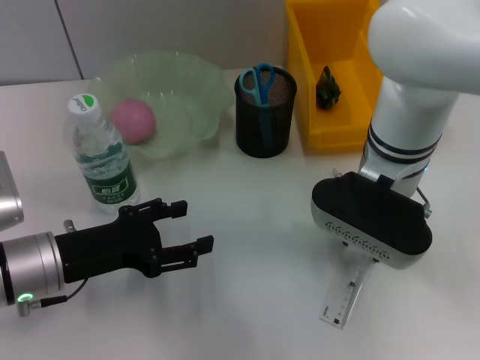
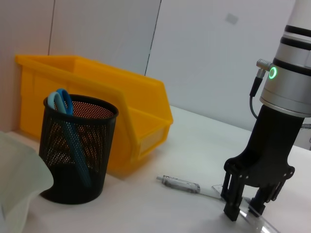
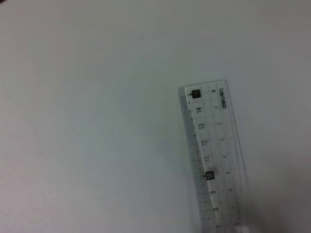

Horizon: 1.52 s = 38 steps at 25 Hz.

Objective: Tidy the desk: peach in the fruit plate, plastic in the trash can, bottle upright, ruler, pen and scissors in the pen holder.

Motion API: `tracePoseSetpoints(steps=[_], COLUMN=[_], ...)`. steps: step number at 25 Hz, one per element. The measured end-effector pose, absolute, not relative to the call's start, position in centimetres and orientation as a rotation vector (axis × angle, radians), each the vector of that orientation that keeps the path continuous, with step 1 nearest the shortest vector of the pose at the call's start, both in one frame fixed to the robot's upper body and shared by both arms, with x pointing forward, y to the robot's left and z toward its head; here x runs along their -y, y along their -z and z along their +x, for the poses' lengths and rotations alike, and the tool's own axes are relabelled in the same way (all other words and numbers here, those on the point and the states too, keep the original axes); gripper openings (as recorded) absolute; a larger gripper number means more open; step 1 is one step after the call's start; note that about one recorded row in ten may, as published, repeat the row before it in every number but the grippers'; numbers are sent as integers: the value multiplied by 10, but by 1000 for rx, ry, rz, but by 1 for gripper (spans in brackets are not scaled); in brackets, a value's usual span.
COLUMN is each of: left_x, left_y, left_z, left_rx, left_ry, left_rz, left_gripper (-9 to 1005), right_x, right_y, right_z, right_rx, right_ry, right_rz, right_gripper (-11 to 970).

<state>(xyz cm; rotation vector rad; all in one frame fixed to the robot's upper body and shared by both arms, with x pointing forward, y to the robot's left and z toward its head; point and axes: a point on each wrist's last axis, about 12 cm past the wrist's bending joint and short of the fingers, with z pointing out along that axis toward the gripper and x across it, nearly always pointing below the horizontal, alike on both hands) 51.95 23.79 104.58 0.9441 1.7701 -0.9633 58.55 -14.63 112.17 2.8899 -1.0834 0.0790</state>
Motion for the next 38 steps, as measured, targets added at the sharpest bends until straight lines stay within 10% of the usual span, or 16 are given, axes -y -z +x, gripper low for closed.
tracePoseSetpoints(steps=[17, 38], left_x=[-238, -242], left_y=[-1047, -1050], left_z=[520, 523], left_rx=[-1767, -1757], left_ry=[960, 946], left_rz=[942, 949], left_gripper=[815, 814], right_x=[146, 222], right_y=[-1127, -1228], right_z=[586, 591], right_rx=[1112, 1918], right_ry=[-61, 620], right_rz=[2894, 3004], right_gripper=[380, 380])
